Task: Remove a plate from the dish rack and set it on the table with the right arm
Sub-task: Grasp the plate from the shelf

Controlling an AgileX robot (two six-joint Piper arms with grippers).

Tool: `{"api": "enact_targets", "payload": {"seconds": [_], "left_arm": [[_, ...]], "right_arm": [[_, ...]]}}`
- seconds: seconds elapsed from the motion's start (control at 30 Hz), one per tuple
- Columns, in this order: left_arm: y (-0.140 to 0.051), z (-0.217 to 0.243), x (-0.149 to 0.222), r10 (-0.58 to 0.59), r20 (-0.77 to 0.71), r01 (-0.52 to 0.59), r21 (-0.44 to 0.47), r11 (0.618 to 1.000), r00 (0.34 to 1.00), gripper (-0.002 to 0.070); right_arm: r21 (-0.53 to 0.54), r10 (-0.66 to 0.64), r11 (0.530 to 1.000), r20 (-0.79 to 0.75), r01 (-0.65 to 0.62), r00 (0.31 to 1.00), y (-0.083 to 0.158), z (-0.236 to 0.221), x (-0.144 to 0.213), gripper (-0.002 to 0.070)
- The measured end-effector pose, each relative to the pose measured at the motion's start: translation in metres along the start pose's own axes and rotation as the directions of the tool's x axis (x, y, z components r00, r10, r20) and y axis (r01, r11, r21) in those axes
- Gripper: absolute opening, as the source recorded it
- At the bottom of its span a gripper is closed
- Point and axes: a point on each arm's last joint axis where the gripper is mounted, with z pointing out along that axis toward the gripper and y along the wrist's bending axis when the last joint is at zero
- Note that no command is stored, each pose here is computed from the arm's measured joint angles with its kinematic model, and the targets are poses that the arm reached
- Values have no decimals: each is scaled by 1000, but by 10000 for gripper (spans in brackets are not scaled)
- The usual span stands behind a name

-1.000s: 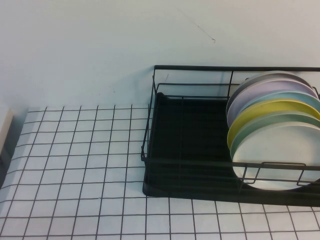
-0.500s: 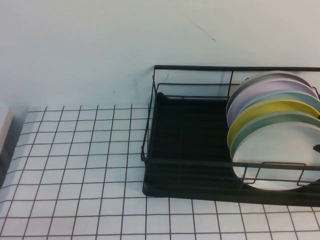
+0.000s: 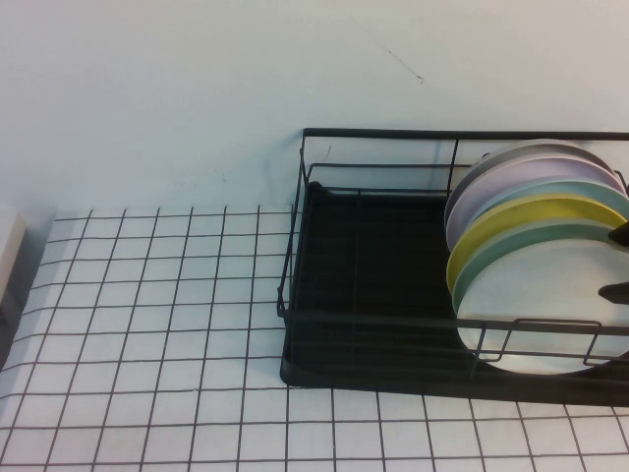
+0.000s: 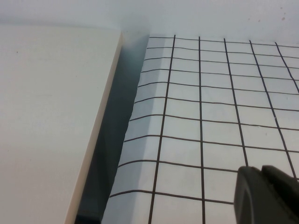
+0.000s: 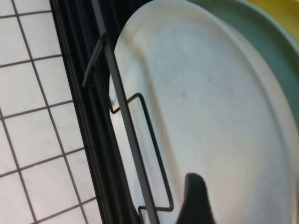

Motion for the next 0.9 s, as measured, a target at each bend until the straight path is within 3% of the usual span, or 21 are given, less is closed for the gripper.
{"api": "enact_targets", "payload": {"seconds": [0.43,0.53,0.7,0.9], "left_arm": [[0,0,0,0,0,0,0,1000,1000,-3],[0,0,0,0,0,0,0,1000,1000,-3],[0,0,0,0,0,0,0,1000,1000,-3],[0,0,0,-2,0,2,0,1000,1000,-3]], "right_arm": [[-28,50,998,55,-48,997,-5,24,5,449],[-39,61,997,50,-59,997,-6,33,9,378],[-12,37,999,51,-36,998,-9,31,7,127],[35,-6,999,93,2,996,-12,2,-11,126]]}}
